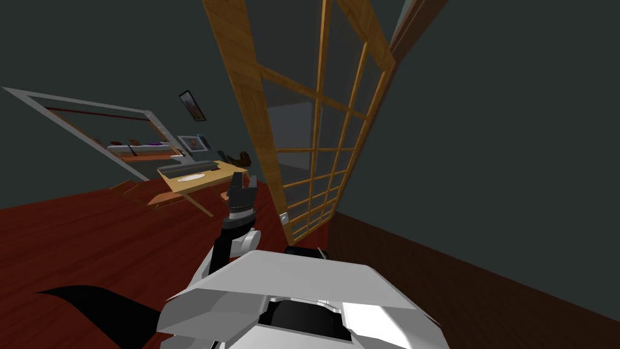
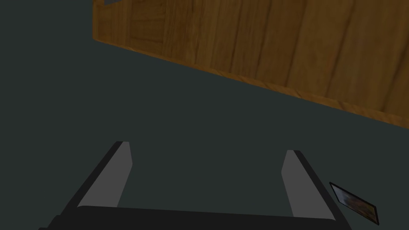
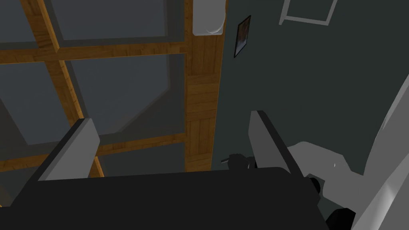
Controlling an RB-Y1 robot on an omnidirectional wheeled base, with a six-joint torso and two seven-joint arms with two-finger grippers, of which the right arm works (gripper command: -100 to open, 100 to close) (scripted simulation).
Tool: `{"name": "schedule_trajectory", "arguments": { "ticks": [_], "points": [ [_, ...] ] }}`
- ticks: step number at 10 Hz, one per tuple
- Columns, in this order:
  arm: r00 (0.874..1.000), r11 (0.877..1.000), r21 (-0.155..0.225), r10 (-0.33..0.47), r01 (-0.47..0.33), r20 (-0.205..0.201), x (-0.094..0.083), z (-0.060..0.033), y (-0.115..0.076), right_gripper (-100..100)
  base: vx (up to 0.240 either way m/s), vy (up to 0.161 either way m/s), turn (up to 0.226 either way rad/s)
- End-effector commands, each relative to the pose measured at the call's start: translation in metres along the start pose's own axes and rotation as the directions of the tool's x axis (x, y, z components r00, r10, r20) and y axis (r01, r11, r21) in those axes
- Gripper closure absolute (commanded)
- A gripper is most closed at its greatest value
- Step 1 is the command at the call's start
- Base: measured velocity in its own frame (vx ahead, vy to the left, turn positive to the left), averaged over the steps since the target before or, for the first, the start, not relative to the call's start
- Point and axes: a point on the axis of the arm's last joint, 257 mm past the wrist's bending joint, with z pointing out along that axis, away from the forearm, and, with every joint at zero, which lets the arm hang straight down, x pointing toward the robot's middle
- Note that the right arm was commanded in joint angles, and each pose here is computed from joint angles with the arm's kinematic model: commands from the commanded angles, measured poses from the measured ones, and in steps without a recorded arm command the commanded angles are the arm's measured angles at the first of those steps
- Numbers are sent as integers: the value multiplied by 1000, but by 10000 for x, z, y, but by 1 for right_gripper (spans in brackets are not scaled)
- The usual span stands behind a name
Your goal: Push the door open
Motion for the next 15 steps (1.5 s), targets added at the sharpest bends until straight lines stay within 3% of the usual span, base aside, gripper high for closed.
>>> {"name": "schedule_trajectory", "arguments": {
  "ticks": [1,4,5,8,15],
  "points": [
    [999,999,-26,33,-34,-12,-15,-99,222,-100,-5,0,0],
    [999,999,-26,33,-34,-12,-15,-99,222,-100,0,0,0],
    [999,999,32,30,-30,-14,-5,-1,-110,-100,-6,-11,178],
    [996,993,72,93,-93,5,-18,9,-282,-100,-16,-32,214],
    [971,958,158,230,-238,67,-55,15,-678,-100,-17,-21,147]
  ]
}}
